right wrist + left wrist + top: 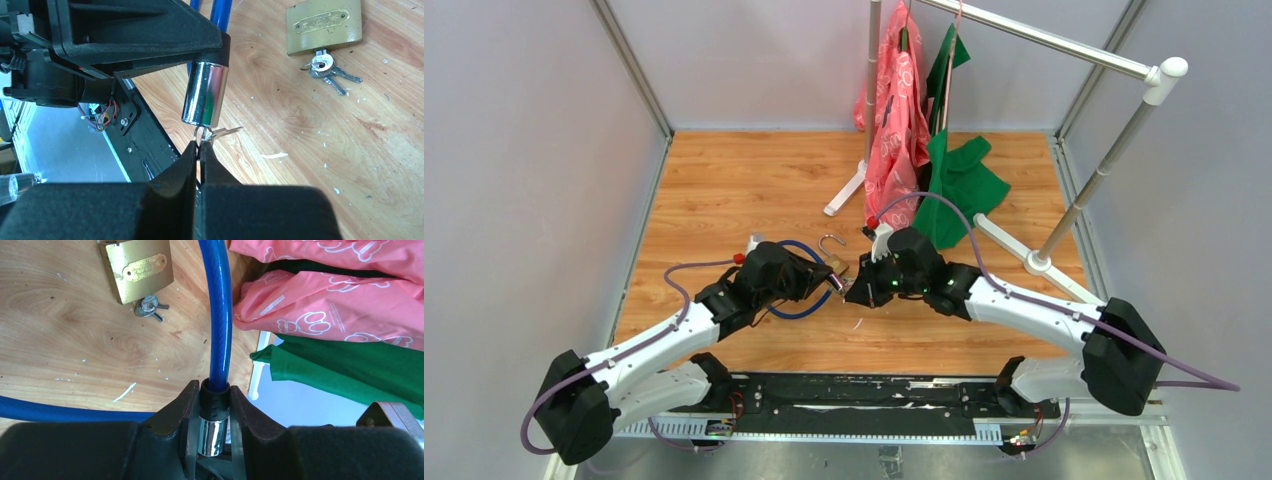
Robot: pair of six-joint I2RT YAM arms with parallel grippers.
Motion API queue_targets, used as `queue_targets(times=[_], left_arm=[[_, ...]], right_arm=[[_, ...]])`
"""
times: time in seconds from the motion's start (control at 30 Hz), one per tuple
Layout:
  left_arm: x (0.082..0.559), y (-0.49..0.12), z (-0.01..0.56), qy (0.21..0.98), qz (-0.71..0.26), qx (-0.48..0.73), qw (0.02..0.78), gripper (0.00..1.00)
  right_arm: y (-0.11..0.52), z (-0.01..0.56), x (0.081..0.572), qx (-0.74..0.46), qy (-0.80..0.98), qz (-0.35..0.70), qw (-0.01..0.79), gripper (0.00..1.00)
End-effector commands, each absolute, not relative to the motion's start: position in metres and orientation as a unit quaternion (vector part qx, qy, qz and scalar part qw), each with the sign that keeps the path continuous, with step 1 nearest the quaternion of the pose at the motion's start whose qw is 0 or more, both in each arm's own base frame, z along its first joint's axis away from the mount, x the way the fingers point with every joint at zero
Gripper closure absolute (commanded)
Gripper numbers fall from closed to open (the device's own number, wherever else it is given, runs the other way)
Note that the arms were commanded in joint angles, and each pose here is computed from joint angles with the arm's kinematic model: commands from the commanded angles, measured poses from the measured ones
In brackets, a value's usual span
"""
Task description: Unlock with the key
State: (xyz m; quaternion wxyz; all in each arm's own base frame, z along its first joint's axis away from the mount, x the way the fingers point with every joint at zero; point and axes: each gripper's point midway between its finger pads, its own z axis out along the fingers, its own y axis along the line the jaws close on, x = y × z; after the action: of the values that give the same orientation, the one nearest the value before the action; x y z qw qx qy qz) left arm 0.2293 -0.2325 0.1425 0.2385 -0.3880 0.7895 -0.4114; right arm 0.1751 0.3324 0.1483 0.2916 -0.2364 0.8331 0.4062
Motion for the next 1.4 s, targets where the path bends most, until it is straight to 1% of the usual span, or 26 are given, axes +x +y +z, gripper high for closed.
queue_targets(times=[0.0,0.27,0.5,0.67,0.8,1.17,1.37], left_arm=[[0.231,-0.236,0.153,0.782,-0.427,-0.382,0.245,1.0],[0.228,-0.234,0.154,0.777,-0.438,-0.381,0.244,1.0],[0.224,-0.235,0.167,0.77,-0.454,-0.377,0.244,1.0],[0.221,-0.233,0.183,0.763,-0.468,-0.369,0.251,1.0],[0.219,-0.233,0.189,0.76,-0.478,-0.362,0.25,1.0],[0.218,-0.235,0.219,0.742,-0.51,-0.345,0.265,1.0],[0.216,-0.232,0.229,0.73,-0.524,-0.343,0.274,1.0]], right_arm=[[0.335,0.15,0.183,-0.228,0.837,0.4,0.294,1.0],[0.337,0.15,0.181,-0.175,0.84,0.427,0.285,1.0],[0.351,0.155,0.183,-0.103,0.837,0.472,0.256,1.0],[0.357,0.173,0.19,-0.052,0.821,0.513,0.247,1.0],[0.356,0.187,0.195,-0.032,0.804,0.541,0.245,1.0],[0.359,0.229,0.204,0.027,0.739,0.641,0.206,1.0],[0.36,0.252,0.205,0.05,0.71,0.674,0.196,1.0]])
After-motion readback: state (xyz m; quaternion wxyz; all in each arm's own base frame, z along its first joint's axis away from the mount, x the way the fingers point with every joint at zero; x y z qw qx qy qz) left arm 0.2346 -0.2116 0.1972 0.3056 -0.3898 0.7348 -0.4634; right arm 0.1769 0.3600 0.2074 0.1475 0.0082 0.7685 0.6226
